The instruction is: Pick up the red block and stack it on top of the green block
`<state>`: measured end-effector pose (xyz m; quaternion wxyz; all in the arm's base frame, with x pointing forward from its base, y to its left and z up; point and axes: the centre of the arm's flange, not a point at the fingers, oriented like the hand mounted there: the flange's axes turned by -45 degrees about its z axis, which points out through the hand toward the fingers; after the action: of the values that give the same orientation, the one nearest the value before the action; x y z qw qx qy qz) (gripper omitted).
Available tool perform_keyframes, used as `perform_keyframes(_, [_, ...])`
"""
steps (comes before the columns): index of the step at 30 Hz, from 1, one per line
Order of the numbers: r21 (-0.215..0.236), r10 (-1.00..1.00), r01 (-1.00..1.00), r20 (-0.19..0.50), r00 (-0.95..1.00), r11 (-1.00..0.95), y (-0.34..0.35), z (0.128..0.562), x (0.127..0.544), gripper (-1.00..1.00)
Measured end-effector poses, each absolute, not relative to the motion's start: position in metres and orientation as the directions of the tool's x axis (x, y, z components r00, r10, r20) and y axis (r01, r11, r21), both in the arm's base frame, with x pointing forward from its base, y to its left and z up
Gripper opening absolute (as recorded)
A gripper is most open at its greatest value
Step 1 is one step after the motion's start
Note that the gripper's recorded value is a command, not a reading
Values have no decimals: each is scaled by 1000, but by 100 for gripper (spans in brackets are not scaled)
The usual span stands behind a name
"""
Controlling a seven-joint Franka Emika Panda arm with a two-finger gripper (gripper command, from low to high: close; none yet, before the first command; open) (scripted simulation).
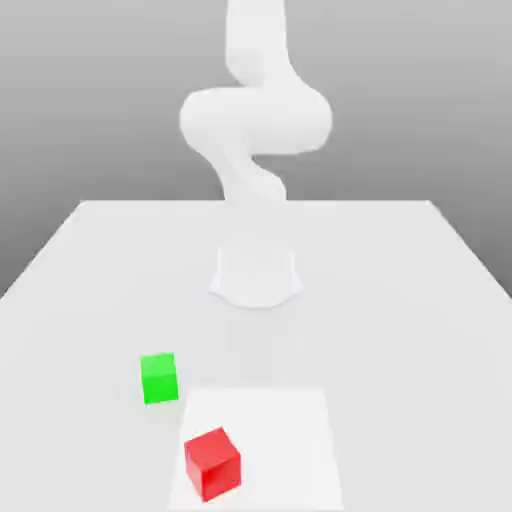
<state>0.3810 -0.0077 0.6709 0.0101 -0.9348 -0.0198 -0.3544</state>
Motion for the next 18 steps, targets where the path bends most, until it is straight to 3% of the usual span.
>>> perform_keyframes(9, [1, 205, 228, 443, 873, -974, -22, 503, 469, 0])
perform_keyframes(18, [1, 380, 388, 198, 904, -922, -34, 327, 486, 0])
